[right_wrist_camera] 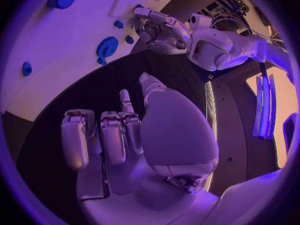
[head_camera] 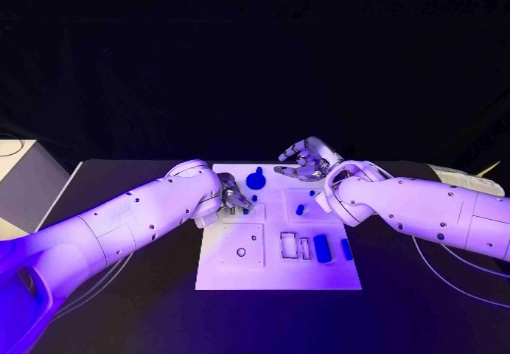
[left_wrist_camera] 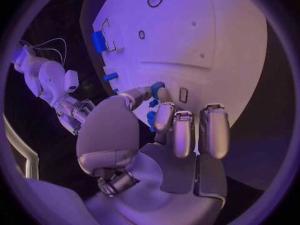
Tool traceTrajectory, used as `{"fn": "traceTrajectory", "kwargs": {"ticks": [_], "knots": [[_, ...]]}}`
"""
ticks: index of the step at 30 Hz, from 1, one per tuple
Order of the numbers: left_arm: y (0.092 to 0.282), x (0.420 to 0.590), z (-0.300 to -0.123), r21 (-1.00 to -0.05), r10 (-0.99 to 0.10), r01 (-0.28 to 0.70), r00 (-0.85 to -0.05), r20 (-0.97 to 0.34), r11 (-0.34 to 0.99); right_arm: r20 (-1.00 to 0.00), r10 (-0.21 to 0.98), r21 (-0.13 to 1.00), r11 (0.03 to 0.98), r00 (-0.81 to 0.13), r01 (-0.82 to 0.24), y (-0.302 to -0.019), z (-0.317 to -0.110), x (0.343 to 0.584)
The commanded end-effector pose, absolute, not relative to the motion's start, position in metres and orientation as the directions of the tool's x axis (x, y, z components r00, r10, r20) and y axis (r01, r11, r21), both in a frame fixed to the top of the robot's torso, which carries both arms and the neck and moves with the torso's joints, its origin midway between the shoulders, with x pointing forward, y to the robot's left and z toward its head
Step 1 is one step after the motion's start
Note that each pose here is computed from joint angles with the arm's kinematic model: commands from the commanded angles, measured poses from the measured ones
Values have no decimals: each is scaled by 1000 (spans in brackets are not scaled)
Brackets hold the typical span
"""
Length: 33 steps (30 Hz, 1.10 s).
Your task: Assemble the parts on the task board
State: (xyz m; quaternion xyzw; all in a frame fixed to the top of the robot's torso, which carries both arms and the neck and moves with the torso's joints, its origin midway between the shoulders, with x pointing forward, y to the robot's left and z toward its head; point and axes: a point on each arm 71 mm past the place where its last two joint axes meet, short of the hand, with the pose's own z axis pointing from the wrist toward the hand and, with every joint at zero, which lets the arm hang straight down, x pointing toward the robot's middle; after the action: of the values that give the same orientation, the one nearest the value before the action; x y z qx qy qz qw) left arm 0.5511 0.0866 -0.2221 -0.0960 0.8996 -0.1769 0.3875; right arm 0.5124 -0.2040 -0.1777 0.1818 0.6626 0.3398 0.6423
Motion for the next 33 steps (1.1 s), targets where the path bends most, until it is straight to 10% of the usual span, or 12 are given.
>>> {"fn": "traceTrajectory", "kwargs": {"ticks": [1, 33], "knots": [[87, 540, -245, -337, -250, -37, -748, -615, 941, -733, 670, 677, 705, -117, -211, -202, -178, 512], [95, 541, -242, -343, -269, -46, -719, -640, 938, -734, 670, 677, 706, -112, -208, -205, -178, 511]]}}
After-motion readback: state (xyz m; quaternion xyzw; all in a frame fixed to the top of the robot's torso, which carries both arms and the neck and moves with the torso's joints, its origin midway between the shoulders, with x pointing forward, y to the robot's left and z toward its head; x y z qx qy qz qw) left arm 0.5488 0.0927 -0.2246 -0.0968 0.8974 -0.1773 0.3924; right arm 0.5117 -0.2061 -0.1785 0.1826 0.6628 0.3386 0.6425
